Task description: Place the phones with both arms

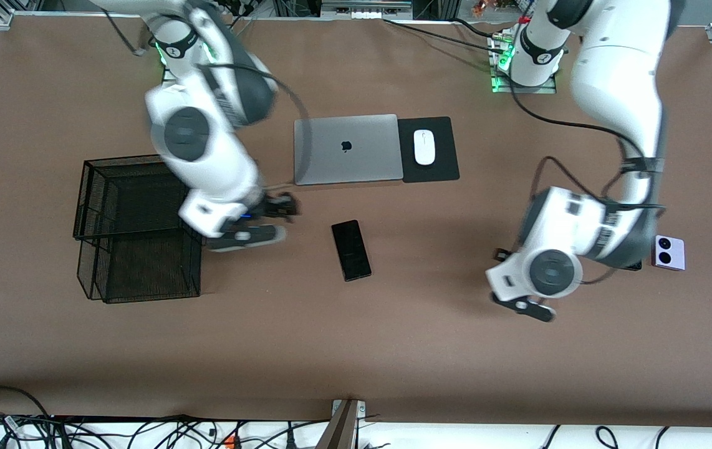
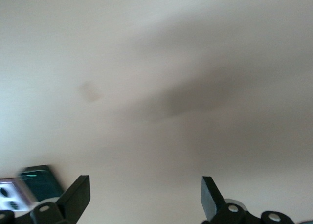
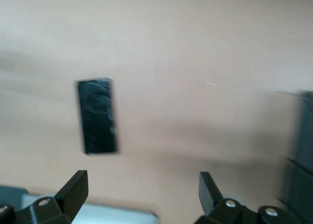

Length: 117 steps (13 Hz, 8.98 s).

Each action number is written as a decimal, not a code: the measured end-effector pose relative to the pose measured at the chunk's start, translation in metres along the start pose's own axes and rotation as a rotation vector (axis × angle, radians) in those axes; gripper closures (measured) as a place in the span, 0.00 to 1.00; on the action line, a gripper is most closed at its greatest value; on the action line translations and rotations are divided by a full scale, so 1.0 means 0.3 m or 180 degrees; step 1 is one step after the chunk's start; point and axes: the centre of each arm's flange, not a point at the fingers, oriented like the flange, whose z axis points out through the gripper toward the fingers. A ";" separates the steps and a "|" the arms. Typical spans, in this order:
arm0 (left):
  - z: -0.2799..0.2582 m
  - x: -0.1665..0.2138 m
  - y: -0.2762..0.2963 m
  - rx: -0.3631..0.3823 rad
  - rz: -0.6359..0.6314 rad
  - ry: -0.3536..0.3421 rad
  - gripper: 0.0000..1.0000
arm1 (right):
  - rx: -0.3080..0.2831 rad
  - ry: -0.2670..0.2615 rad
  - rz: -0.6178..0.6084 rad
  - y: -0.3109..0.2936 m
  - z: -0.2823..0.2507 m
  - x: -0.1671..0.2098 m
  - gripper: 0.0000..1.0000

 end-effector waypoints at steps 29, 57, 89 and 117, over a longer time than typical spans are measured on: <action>0.802 -0.603 -0.738 -0.0686 -0.0705 0.1016 0.00 | -0.0104 0.0065 -0.0752 -0.320 0.719 -0.038 0.00; 0.620 -0.468 -0.667 -0.0728 -0.1138 0.0990 0.19 | -0.0615 0.0052 0.0132 0.310 -0.029 0.229 0.19; 0.102 0.261 1.423 -0.1016 -0.1561 0.1297 0.19 | -0.0518 -0.0474 -0.0014 1.352 0.045 -0.394 0.19; -0.008 -0.057 -0.158 -0.0509 -0.0279 0.0378 0.00 | -0.0055 0.0082 0.0591 0.105 0.046 0.166 0.00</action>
